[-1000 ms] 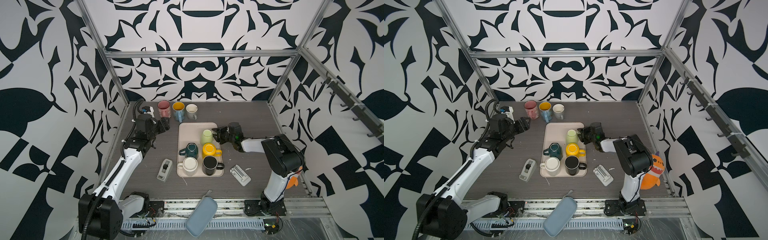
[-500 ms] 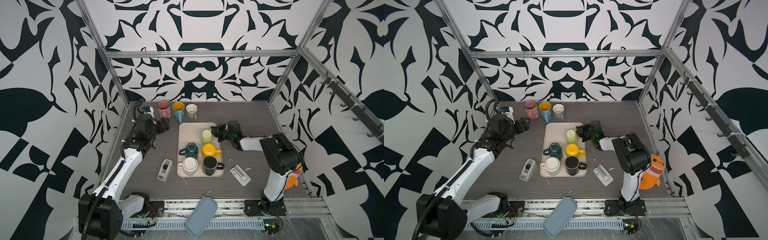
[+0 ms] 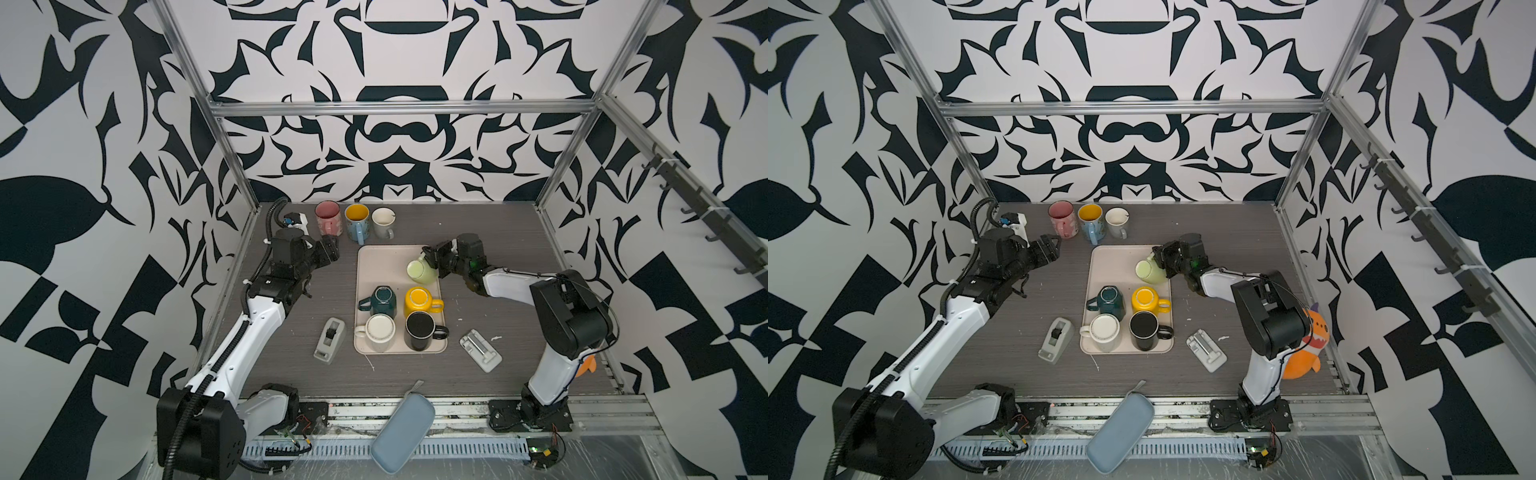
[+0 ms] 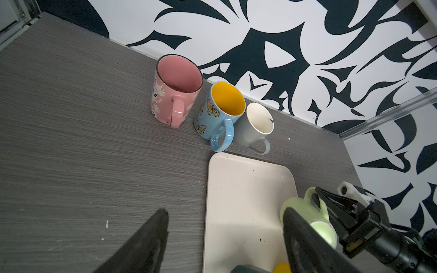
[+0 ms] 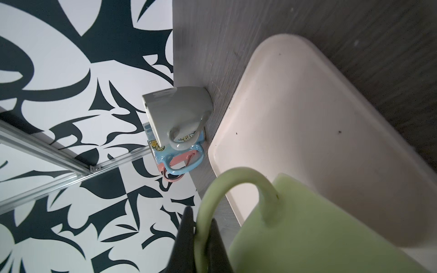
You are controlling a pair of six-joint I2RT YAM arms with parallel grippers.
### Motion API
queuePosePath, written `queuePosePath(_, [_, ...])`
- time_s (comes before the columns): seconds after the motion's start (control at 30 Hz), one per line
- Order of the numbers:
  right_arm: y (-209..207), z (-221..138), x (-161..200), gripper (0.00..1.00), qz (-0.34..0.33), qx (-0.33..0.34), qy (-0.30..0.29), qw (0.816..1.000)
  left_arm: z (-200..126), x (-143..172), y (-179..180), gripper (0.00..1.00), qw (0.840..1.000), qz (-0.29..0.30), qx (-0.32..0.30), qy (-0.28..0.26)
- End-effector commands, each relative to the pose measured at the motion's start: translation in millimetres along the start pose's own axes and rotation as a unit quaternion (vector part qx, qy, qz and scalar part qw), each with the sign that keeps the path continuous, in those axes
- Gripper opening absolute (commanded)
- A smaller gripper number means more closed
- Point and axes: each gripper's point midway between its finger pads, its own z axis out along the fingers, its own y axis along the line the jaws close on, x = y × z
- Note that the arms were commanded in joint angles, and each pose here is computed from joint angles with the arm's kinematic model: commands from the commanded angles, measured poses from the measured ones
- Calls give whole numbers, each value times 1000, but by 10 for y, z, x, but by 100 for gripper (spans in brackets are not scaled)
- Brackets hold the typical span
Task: Turn the mug right side up
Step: Pick up the mug from the tray, then place the mug at the top-center of the table.
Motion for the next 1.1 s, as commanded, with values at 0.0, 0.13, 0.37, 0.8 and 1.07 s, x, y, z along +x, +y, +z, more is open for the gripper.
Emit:
queuePosePath(0.0, [892,-337,36,0,-124,-82,-25,989,-83,-177,-120,79,1000,8,14,-20])
queuePosePath(0.13, [1180,-601,63,0,-205,-84,-52,974,-109,-237,-161,79,999,13,18,-26])
queuePosePath(0.37, [1543,-1112,131,0,-339,-71,-100,933,-125,-344,-332,79,998,22,46,-20])
queuePosePath(0.8, [1822,-1529,671,0,-576,-27,-135,806,-88,-517,-768,76,993,40,112,20])
queuePosePath(1.07, [1820,-1447,1110,0,-718,15,-137,682,38,-420,-1080,75,985,102,118,76])
